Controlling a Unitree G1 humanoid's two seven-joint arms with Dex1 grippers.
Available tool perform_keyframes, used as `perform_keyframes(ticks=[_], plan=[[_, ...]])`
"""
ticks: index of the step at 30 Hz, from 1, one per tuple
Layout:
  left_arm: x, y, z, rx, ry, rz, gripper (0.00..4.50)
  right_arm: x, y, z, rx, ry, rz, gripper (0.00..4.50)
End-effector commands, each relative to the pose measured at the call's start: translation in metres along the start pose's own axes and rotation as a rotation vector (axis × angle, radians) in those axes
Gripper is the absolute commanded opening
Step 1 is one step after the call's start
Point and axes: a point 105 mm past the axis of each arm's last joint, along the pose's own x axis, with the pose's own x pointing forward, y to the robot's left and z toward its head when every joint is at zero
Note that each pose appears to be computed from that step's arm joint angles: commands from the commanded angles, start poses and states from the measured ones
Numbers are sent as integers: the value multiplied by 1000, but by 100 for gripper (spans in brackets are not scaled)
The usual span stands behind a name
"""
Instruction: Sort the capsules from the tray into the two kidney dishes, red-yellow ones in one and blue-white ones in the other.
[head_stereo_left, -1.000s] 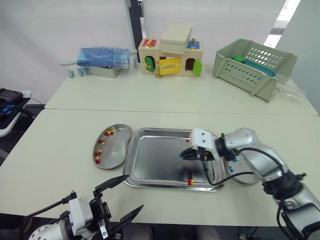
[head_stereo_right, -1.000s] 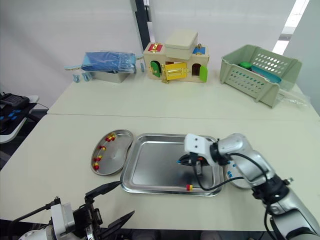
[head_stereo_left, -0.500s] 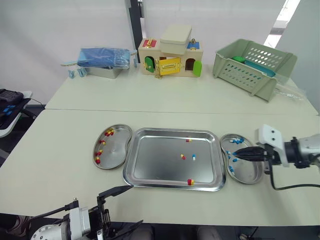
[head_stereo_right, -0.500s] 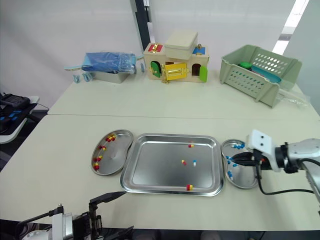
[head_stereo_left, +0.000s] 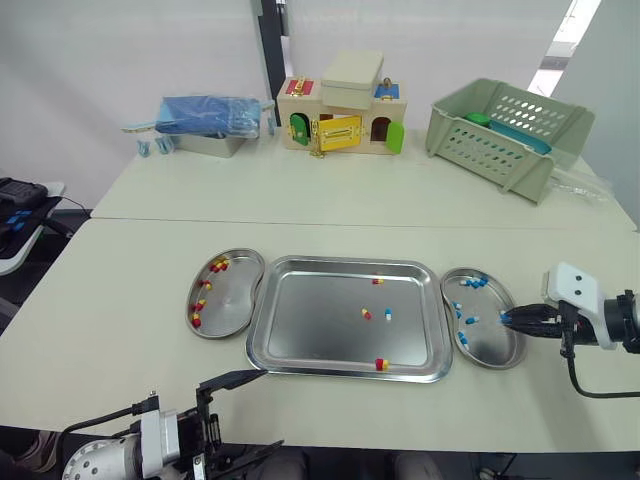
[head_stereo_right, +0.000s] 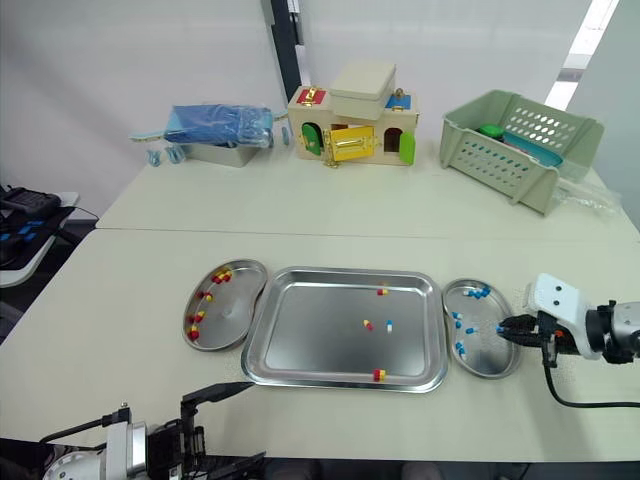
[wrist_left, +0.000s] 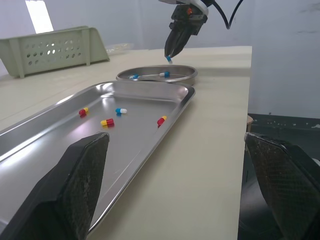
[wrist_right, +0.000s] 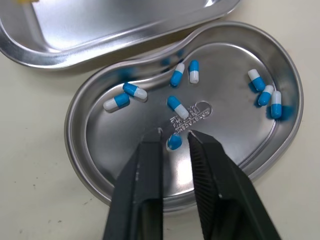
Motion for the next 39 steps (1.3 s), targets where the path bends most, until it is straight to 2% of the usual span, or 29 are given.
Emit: perform_keyframes(ticks=[1,6,9,10,16,24,30,34,39], plan=[[-1,0,5,15,-8,18,450,-6,-3,4,-28,-3,-12,190],[0,1,7,19,-5,29,450,-10,-6,4,-27,-7,-16,327],[2,5,9,22,-5,50,450,-14,-10,7,-14,-34,-36,431],[2,7,10,27,-3,53,450,-16,-11,7,-9,-41,-42,447],[-10,43,16,22,61,241,450,-41,-17,-2,60,-90,-106,447],[-98,90,10,-33,419,471,450,-63,-21,-49,142,-88,-193,447],[-155,129,19,5,617,629,450,-64,-20,-69,179,-115,-239,447],[-172,155,25,56,652,693,450,-52,-19,-73,207,-164,-257,447],[-180,166,23,33,717,690,450,-51,-18,-71,204,-180,-270,447]])
